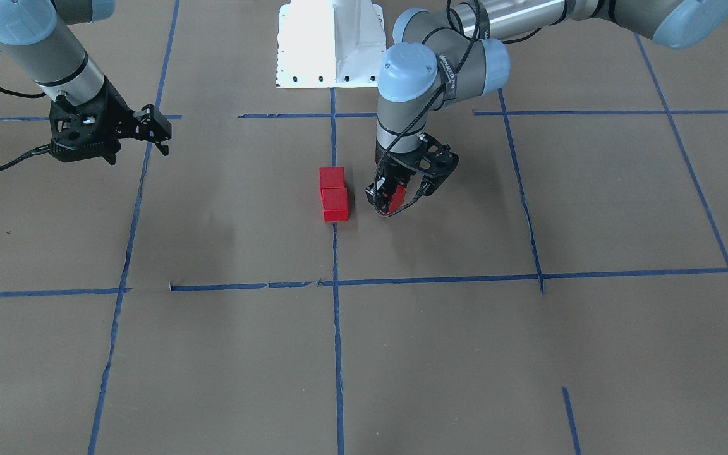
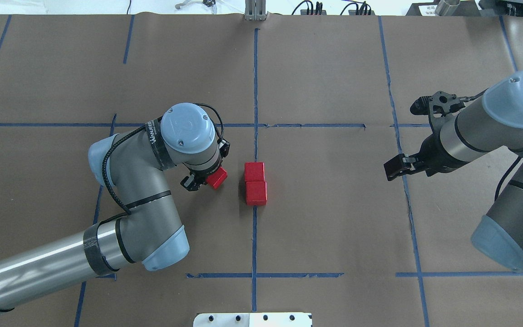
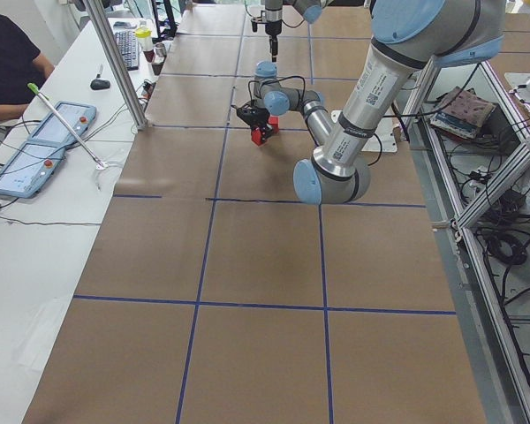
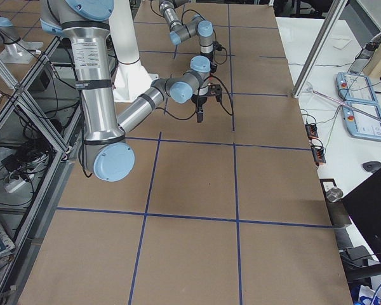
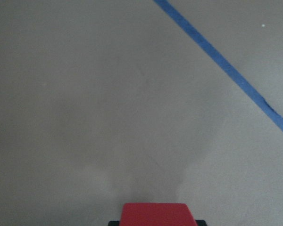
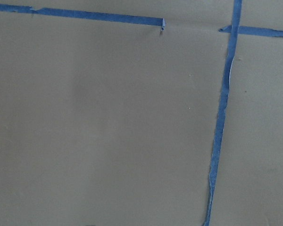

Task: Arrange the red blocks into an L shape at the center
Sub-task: 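Carry the cube with the left gripper toward the cube pair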

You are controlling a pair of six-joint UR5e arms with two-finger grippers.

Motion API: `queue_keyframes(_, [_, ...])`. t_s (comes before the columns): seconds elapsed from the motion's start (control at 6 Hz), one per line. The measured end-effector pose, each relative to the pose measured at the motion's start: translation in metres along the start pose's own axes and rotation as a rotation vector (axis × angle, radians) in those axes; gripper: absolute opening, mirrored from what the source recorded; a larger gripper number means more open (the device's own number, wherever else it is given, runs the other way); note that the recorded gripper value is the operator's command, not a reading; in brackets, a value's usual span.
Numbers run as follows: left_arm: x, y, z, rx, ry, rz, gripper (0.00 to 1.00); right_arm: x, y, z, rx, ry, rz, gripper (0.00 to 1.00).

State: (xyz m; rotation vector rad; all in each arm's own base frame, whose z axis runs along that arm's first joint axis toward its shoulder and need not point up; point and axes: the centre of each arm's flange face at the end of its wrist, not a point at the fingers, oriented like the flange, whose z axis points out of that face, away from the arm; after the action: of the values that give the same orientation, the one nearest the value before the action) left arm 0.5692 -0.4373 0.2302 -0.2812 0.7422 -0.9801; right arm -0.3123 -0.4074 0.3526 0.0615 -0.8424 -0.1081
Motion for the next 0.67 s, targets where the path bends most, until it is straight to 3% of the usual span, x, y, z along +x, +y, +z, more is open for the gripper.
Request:
queue_keyframes(0.5, [0.012, 0.018, -0.009, 0.003, -0.016, -0.321, 0.01, -0.002, 0.000, -0.002, 0.002, -0.005, -0.002, 1.00])
queue_keyframes(0.67, [0.014, 0.021, -0.012, -0.004, -0.009, -0.385, 0.00, -0.003, 0.000, -0.003, 0.004, -0.007, -0.004, 1.00])
